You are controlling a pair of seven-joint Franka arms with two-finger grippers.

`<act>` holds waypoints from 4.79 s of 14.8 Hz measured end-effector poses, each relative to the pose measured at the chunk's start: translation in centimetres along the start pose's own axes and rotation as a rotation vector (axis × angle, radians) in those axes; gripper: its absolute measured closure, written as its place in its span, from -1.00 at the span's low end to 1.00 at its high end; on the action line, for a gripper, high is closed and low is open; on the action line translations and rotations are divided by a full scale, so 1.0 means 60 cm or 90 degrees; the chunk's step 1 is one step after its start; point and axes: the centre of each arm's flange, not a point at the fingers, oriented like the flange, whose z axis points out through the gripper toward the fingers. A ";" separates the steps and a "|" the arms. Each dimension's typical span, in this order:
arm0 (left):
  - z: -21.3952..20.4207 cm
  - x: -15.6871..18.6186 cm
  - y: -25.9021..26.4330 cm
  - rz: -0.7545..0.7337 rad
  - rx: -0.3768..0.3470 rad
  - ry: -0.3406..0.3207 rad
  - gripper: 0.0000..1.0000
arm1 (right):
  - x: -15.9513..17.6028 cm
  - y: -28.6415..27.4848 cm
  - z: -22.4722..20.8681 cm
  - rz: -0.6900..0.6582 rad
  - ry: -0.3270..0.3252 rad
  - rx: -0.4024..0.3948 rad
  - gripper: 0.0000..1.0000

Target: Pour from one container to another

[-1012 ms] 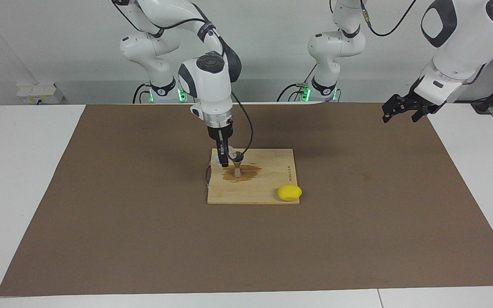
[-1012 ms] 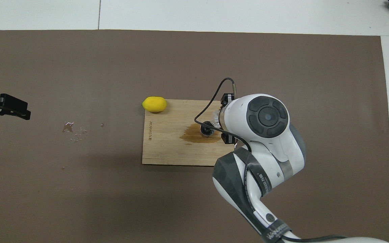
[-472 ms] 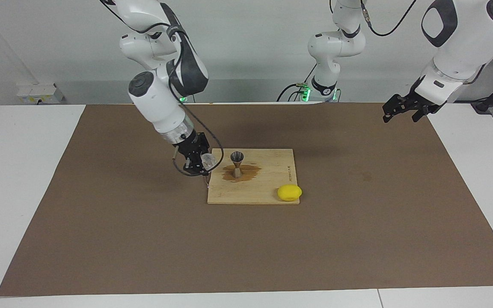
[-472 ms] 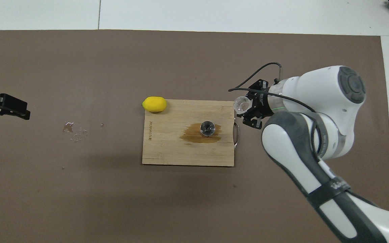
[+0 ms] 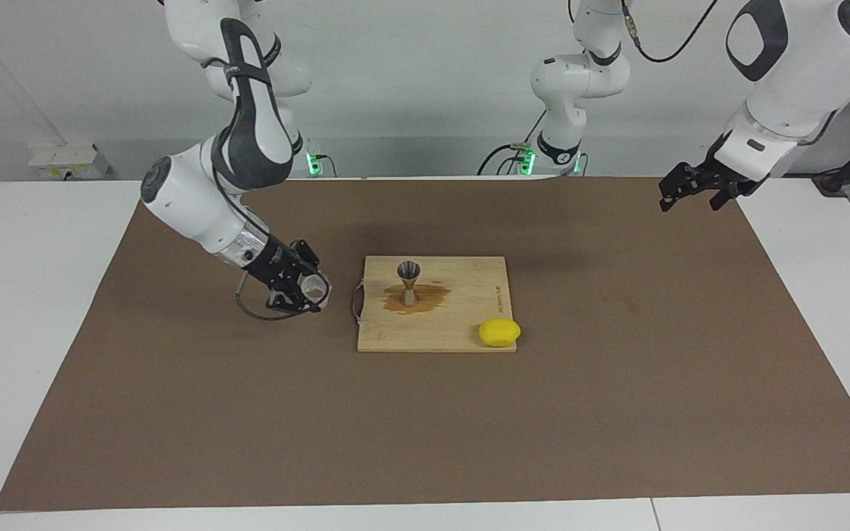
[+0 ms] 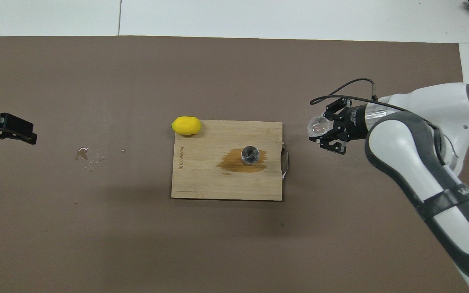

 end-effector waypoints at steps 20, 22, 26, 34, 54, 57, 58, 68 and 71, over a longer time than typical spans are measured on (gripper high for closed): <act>0.000 0.000 0.000 0.000 0.000 0.000 -1.00 | 0.282 0.018 0.028 -0.043 -0.088 -0.017 -0.44; -0.001 0.000 0.000 0.000 0.000 0.001 -1.00 | 0.276 0.019 0.013 -0.048 -0.086 -0.007 -0.95; -0.005 -0.001 -0.005 -0.003 0.000 0.008 -1.00 | 0.260 0.019 -0.045 -0.071 -0.076 0.030 -1.00; -0.011 0.006 -0.006 -0.004 0.001 0.034 -1.00 | 0.142 0.044 -0.104 -0.269 0.088 -0.022 -1.00; -0.011 0.006 -0.005 -0.003 0.001 0.034 -1.00 | -0.180 0.087 -0.274 -0.884 0.360 -0.250 -1.00; -0.011 0.006 -0.005 -0.003 0.001 0.034 -1.00 | -0.183 0.091 -0.330 -0.892 0.358 -0.265 -1.00; -0.011 0.006 -0.005 -0.003 0.001 0.034 -1.00 | -0.184 0.094 -0.347 -0.894 0.360 -0.276 -1.00; -0.009 0.007 0.058 0.038 0.005 0.034 -1.00 | -0.196 0.082 -0.374 -0.974 0.346 -0.321 -1.00; -0.009 0.007 0.055 0.036 0.005 0.034 -1.00 | -0.199 0.088 -0.367 -0.975 0.336 -0.337 -1.00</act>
